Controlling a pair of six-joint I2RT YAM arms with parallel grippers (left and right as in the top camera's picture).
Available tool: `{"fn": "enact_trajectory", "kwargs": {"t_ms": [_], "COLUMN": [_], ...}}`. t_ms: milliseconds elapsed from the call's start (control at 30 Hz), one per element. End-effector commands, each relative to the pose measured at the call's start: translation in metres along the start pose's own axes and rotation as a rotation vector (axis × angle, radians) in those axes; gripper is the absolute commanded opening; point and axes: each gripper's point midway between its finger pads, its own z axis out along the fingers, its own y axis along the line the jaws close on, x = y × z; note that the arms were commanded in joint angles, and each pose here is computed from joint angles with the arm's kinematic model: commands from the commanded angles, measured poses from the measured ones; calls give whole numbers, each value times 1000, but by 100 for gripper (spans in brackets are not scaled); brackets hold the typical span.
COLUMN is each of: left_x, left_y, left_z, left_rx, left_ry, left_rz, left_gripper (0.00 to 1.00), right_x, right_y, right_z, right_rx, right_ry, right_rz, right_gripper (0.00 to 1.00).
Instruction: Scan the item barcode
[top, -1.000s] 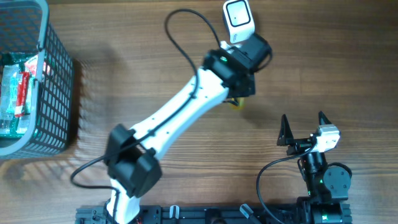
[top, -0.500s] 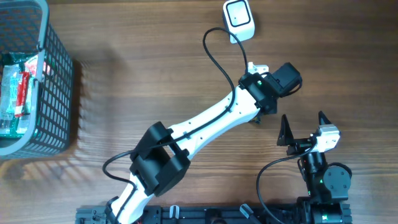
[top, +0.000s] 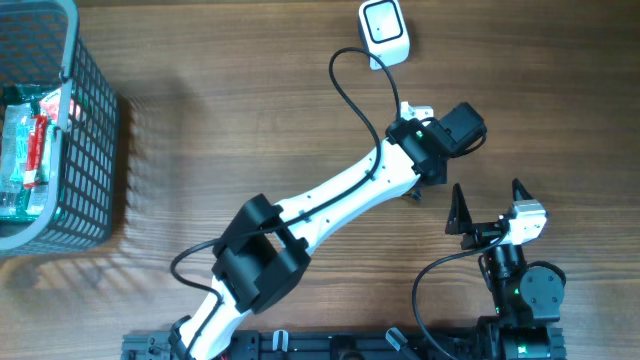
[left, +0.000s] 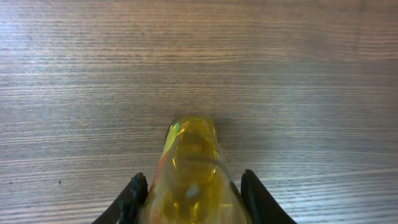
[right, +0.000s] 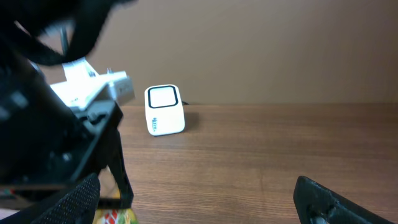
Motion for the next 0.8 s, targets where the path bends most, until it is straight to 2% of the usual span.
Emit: {"fn": "enact_trajectory", "kwargs": {"t_ms": [0,33,67,133,233,367,467,533,567,633,700,767], "left_x": [4,4,3,4,2,-31,-88,-126,-145,-177,-200,-222], "left_y": [-4,-5,-5,-5,-6,-9,-12,3,18,64,117,192], "left_z": [9,9,9,9,7,-29,-97,-154,-180,-227,-258,-285], "left_rx": [-3,0,0,0,8,83,204,259,269,233,139,2], "left_ry": [11,8,8,9,6,-74,-237,-362,-425,-549,-637,-708], "left_rz": [-9,-10,-10,-9,-6,24,52,56,46,94,171,89], "left_gripper": [13,14,22,57,88,90,90,90,90,100,100,100], "right_x": [0,0,0,0,0,0,0,0,0,0,0,0], "right_y": [1,1,1,1,1,1,1,1,1,1,1,1], "right_z": [0,0,0,0,0,0,0,0,0,0,0,0], "right_rx": [-8,-8,-8,-8,-8,-8,-8,-8,-8,-8,-8,-8], "right_ry": [-1,-1,-1,-1,-1,-1,-1,-1,-1,-1,1,1], "right_rz": [-13,-14,-13,-14,-14,-14,-14,-14,-14,-14,-14,-13], "right_gripper": [100,100,100,100,100,100,100,99,100,100,100,100]}}
